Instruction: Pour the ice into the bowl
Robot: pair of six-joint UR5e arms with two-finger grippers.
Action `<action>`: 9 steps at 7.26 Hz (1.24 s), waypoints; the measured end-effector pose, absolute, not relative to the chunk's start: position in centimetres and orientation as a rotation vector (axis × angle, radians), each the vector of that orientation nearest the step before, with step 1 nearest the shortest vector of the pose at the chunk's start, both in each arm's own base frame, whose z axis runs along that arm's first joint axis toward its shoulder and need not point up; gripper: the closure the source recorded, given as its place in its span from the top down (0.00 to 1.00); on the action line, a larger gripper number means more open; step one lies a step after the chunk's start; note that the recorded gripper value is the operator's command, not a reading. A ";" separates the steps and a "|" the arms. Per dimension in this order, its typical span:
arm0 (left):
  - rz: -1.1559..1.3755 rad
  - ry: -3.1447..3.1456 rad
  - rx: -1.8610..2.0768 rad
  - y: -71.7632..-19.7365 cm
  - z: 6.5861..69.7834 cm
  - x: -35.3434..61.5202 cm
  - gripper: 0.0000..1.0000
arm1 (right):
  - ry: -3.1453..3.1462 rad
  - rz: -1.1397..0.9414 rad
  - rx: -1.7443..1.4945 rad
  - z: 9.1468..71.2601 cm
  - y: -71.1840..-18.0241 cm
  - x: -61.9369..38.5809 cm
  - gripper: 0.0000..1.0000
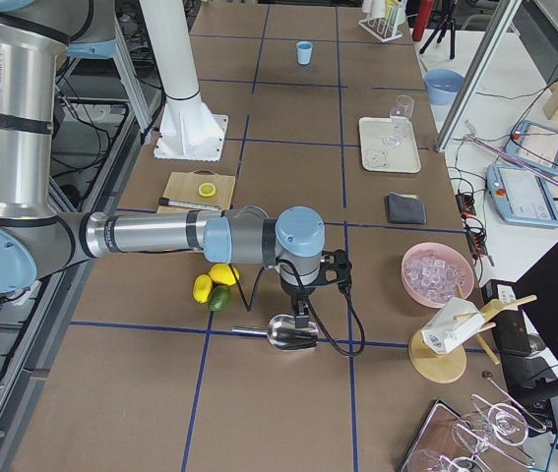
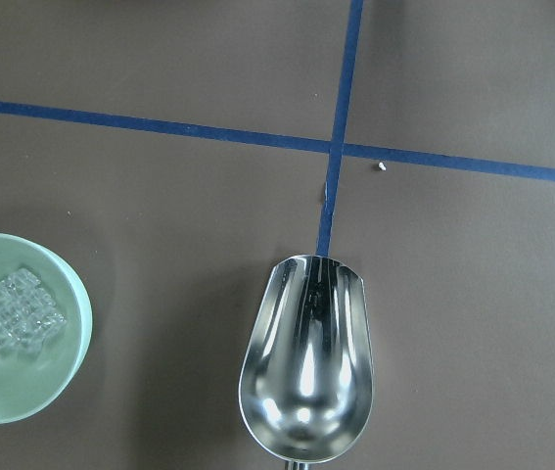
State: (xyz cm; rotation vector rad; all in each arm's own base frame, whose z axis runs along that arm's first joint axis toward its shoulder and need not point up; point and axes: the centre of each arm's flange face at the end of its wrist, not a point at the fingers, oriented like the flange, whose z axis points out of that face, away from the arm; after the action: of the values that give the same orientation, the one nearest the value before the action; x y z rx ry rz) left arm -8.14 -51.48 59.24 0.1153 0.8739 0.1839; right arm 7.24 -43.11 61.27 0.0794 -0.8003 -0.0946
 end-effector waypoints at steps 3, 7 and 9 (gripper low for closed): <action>0.123 0.835 0.078 -50.2 61.9 -8.0 1.00 | -0.810 -0.073 0.041 63.1 -42.8 7.2 1.00; 0.150 0.777 0.102 -50.6 64.0 -6.7 1.00 | -0.814 -0.069 0.034 63.4 -42.8 7.2 1.00; 0.138 0.767 0.088 -50.8 63.7 -5.6 1.00 | -0.824 -0.067 0.035 63.3 -42.8 7.1 1.00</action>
State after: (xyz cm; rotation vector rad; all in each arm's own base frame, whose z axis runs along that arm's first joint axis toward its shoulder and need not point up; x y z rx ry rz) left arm -5.63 -50.80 63.70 0.0881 0.7672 0.1383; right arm 7.12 -42.84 63.32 0.0347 -0.8237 -0.0671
